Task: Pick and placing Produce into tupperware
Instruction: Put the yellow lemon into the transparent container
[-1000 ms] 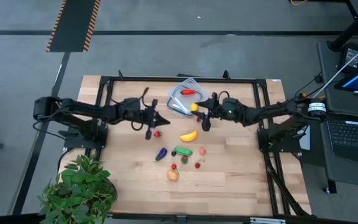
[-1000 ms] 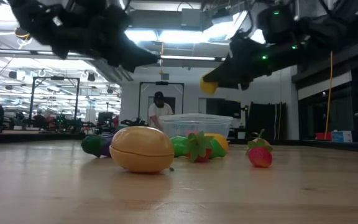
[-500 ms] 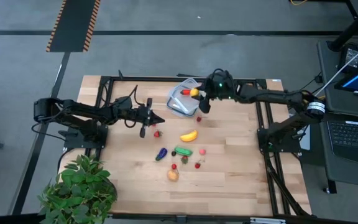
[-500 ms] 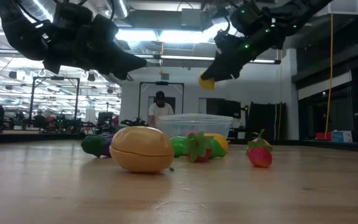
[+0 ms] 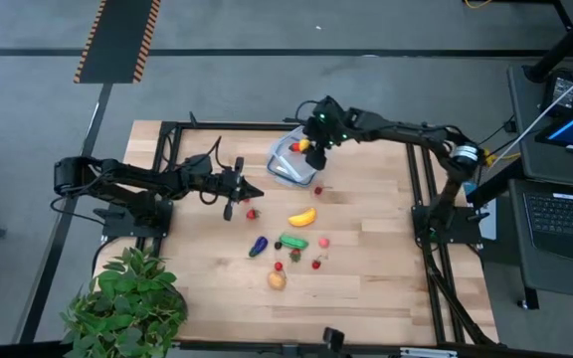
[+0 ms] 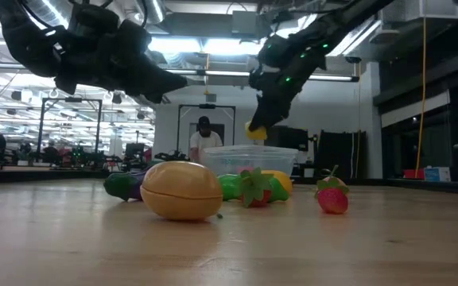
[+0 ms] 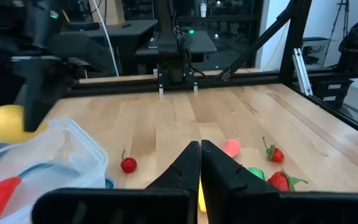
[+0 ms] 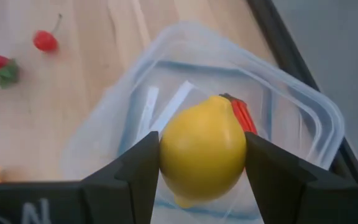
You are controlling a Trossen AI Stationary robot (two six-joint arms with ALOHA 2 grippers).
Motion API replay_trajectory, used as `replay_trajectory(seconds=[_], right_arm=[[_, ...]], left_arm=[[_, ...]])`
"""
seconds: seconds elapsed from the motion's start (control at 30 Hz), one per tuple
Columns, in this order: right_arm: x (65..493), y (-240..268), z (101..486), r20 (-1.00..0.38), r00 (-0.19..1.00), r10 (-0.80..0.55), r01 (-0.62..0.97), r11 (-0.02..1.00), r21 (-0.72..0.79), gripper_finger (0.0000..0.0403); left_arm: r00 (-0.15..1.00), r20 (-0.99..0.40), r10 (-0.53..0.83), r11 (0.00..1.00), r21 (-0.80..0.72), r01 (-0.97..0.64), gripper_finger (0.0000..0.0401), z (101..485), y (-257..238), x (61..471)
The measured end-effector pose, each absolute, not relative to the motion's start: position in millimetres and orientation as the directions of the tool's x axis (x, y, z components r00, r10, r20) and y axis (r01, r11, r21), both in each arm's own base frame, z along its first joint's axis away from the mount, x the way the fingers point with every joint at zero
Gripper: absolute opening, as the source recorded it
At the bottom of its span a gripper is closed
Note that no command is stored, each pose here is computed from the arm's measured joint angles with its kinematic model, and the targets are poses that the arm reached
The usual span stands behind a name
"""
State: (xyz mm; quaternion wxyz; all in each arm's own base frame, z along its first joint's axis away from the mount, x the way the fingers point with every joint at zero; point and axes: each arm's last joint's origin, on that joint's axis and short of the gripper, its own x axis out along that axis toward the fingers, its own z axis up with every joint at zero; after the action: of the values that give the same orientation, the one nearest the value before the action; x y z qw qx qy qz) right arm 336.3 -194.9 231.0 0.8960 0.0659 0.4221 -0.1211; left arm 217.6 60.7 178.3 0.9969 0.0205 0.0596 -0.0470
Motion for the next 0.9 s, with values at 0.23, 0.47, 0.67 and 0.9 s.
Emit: replay_trajectory(seconds=[0.23,0.47,0.67,0.9], right_arm=[[354,-210,212,-0.867,0.49,-0.091,0.27,0.961,0.053,0.0205],[361,-216,204,-0.903,0.427,-0.056,0.28,0.957,0.073,0.0204],[355,-225,197,-0.918,0.394,-0.05,0.319,0.944,0.086,0.0204],[354,-230,184,-0.933,0.359,-0.04,0.345,0.934,0.092,0.0204]], left_arm=[[0.982,-0.166,-0.084,0.996,0.02,0.089,0.0027,174,61,217],[0.981,-0.174,-0.085,0.995,0.04,0.093,0.0041,173,61,217],[0.98,-0.179,-0.085,0.995,0.037,0.093,0.0049,172,60,217],[0.979,-0.183,-0.085,0.995,0.034,0.093,0.0048,172,60,217]])
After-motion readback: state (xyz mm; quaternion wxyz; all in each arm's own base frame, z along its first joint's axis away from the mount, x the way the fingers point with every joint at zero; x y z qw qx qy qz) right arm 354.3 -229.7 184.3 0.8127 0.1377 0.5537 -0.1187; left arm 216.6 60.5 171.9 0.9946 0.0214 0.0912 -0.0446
